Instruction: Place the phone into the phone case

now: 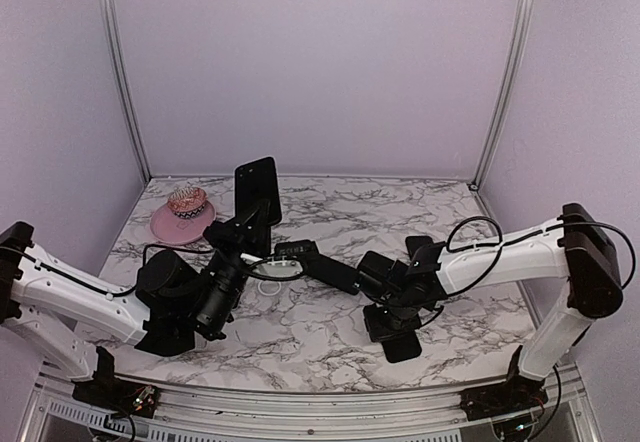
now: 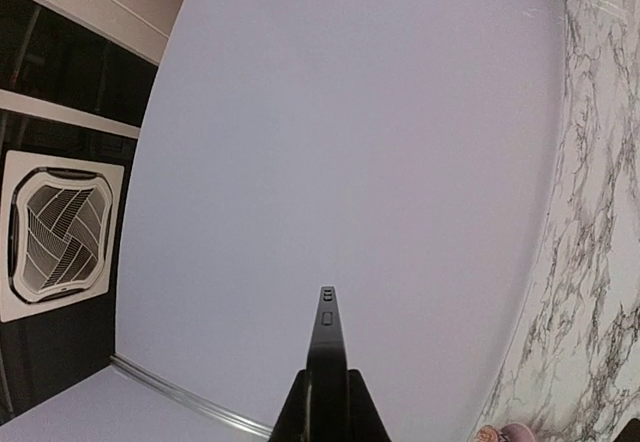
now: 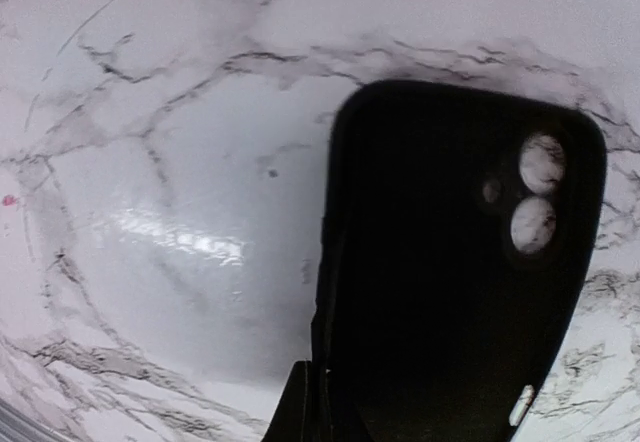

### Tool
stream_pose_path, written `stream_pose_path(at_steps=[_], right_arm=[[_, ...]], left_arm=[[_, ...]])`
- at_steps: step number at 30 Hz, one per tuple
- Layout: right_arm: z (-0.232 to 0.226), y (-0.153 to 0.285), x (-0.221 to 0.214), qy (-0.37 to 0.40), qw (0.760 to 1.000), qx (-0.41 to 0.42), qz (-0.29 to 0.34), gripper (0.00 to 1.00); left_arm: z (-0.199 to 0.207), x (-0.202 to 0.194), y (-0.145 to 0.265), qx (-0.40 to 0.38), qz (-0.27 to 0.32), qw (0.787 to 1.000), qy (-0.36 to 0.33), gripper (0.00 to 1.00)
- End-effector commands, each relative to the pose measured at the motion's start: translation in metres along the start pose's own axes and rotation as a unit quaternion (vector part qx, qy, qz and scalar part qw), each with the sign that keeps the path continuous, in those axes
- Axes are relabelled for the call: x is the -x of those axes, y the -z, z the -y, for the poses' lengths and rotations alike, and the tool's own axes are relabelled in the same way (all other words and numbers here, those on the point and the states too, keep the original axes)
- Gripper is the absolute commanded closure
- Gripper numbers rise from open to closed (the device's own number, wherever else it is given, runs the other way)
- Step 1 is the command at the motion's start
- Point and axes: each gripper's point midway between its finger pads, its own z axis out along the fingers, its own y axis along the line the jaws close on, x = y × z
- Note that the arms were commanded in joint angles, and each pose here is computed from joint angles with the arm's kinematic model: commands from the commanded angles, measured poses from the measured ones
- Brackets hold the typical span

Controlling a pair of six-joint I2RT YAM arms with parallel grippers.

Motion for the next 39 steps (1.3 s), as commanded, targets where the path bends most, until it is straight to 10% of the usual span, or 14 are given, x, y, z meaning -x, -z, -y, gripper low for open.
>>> stream_pose_path(at_steps=[1, 23, 30, 33, 35, 39], right_arm=[[-0.048, 0.016, 0.023, -0.052, 0.997, 0.056, 0.030, 0.99], [-0.140, -0.001, 0.043, -0.119, 0.977, 0.175, -0.011, 0.96], [-0.151, 0.104, 0.114, 0.001, 0.969, 0.188, 0.164, 0.02], [-0.171, 0.176, 0.137, 0.110, 0.915, 0.270, 0.280, 0.01], [-0.185, 0.232, 0.142, 0.161, 0.836, 0.391, 0.348, 0.01], [-0.163, 0.323, 0.158, 0.185, 0.696, 0.516, 0.464, 0.03]], left_arm=[[-0.031, -0.022, 0.007, 0.029, -0.042, 0.991, 0.126, 1.00], [-0.058, -0.037, 0.018, 0.049, -0.034, 0.951, 0.303, 1.00], [-0.082, -0.033, 0.020, 0.053, 0.005, 0.905, 0.422, 1.00], [-0.115, -0.021, 0.028, 0.025, 0.105, 0.824, 0.556, 1.00], [-0.142, -0.016, 0.030, 0.007, 0.178, 0.744, 0.644, 1.00], [-0.182, -0.005, 0.023, 0.001, 0.242, 0.677, 0.695, 1.00]])
